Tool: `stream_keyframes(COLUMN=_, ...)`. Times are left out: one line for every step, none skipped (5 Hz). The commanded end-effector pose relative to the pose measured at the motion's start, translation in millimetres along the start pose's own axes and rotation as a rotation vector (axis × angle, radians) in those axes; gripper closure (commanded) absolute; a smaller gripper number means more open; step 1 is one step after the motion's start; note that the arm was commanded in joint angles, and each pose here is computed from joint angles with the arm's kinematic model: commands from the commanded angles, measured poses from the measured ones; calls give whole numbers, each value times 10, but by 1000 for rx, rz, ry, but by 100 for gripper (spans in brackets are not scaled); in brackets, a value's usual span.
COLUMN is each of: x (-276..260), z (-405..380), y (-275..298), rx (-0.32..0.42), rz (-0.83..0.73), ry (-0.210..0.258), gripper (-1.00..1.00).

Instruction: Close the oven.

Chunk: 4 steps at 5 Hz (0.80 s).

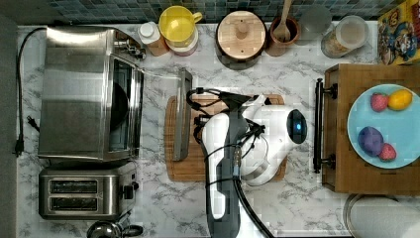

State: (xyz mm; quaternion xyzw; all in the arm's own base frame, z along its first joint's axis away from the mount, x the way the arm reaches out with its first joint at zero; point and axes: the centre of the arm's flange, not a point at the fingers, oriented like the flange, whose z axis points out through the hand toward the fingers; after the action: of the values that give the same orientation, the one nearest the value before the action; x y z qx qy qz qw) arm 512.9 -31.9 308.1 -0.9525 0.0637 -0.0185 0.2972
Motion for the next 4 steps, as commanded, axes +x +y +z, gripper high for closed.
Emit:
stream_keyframes(x=154, z=192, y=-186, rx=52, rz=-120, ry=53, gripper=100)
stream_keyframes(x=264, z=570, y=-349, rx=26, rz=-146, ry=3, gripper=100)
stream_keyframes(x=349, z=802, y=-369, rx=-36, rz=-121, ry=-4, gripper=100)
stream_keyframes(x=363, z=774, y=-349, rx=-9, rz=-101, ry=26, gripper=100)
